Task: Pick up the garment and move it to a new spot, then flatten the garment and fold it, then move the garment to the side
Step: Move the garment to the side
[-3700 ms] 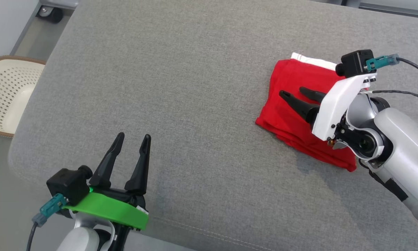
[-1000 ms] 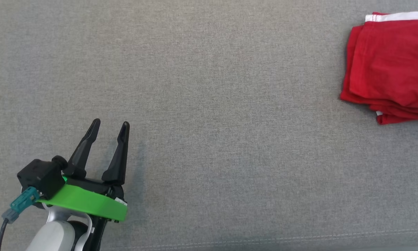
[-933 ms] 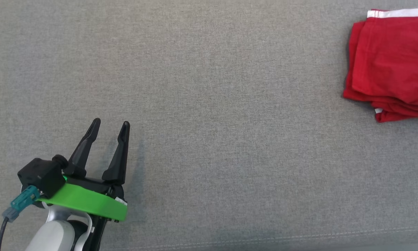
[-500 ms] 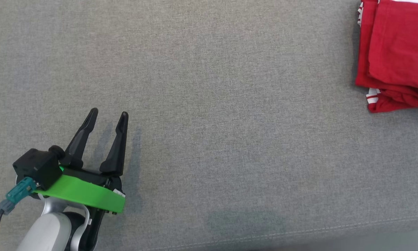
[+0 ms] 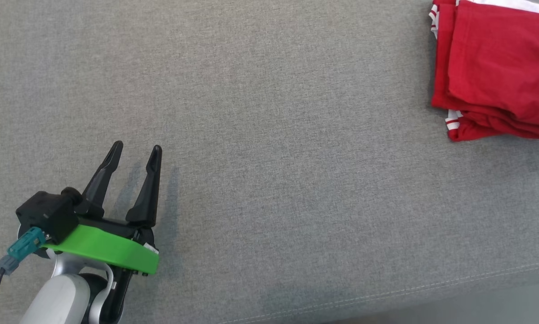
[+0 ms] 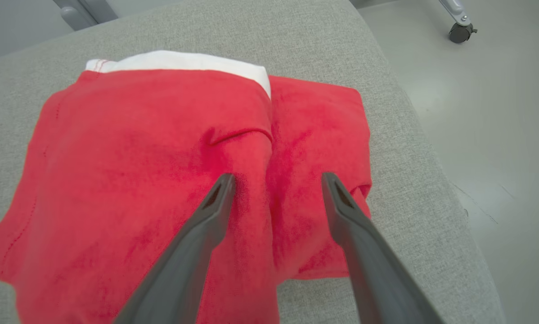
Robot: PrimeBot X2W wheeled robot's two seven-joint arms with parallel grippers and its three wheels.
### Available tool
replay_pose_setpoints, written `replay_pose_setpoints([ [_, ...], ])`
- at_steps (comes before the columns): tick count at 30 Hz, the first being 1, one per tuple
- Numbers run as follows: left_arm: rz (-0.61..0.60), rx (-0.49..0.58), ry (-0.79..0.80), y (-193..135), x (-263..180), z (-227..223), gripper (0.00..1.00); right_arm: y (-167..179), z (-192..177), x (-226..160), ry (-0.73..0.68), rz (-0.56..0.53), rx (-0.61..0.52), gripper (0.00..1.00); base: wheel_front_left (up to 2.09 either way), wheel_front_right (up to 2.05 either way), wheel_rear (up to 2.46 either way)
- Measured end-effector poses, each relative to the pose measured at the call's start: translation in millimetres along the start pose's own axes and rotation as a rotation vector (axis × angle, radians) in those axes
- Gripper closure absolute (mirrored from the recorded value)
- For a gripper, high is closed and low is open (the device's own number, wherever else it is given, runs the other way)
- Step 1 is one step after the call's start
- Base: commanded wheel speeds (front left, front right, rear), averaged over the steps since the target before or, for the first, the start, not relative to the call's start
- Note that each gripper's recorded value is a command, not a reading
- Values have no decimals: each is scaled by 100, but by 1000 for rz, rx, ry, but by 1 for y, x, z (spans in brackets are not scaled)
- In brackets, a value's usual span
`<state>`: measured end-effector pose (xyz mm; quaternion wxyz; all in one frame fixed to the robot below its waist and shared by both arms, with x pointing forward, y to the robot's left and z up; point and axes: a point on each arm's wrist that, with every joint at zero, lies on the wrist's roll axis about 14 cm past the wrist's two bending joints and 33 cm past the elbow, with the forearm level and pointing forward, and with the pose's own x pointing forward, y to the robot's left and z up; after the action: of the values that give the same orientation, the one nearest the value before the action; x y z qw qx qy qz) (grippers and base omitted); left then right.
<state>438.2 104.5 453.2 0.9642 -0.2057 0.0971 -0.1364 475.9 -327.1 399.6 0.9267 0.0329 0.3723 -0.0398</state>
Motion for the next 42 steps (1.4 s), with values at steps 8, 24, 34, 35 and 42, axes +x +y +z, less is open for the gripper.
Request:
replay_pose_setpoints([
  [8,-28,6,-16,-11,1,5,0,-3,30,-22,-225,-16,-29,0,0,0,0],
  [24,-19,79,-121,-20,-20,31,0,77,69,-109,-716,195,-126,0,0,0,0],
  [34,102,143,-136,10,-52,38,0,119,21,-117,-668,281,-131,0,0,0,0],
  [35,130,147,-150,17,-58,41,0,132,12,-117,-657,306,-131,0,0,0,0],
  [42,236,157,-140,41,-91,33,0,170,-11,-118,-639,371,-126,0,0,0,0],
])
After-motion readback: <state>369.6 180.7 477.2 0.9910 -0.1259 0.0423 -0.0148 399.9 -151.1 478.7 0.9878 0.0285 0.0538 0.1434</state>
